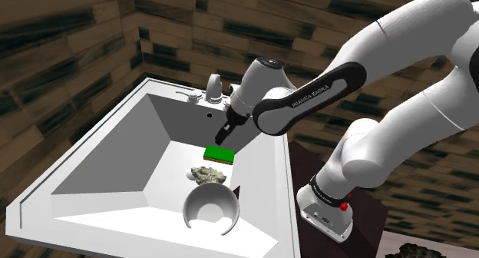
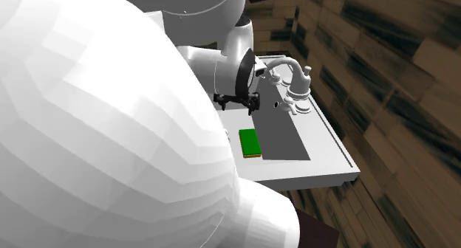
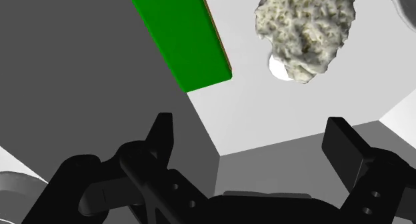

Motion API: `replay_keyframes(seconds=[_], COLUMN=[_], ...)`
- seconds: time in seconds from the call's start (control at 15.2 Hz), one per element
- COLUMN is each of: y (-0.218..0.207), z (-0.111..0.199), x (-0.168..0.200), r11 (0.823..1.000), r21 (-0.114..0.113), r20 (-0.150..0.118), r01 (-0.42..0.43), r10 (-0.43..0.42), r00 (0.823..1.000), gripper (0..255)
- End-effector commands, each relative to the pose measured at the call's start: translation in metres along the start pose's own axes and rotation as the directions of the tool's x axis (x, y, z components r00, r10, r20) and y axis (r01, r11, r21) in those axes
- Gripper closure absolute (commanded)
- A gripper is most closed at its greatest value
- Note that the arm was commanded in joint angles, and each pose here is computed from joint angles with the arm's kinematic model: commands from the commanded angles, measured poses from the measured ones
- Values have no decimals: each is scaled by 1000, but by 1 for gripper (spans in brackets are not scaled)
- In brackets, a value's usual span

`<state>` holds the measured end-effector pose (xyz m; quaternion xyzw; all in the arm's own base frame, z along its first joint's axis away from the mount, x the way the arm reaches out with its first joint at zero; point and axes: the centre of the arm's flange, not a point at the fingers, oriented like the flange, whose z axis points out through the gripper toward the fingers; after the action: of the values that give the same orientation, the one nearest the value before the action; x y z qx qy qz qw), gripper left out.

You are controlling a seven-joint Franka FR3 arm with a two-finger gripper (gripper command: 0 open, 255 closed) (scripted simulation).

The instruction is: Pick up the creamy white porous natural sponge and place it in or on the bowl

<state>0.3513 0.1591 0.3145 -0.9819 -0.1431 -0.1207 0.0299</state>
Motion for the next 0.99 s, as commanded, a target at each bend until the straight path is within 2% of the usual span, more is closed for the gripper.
replay_keyframes(seconds=[0.0, 0.59, 0.92], y=[-13, -67, -69], z=[23, 121, 148], x=[-1, -1, 0], r11=[1000, 998, 998], r21=[12, 62, 62], r20=[-8, -31, -31], r01=[5, 29, 29], r10=[-5, -28, -28], r00=[1000, 999, 999], gripper=[0, 0, 0])
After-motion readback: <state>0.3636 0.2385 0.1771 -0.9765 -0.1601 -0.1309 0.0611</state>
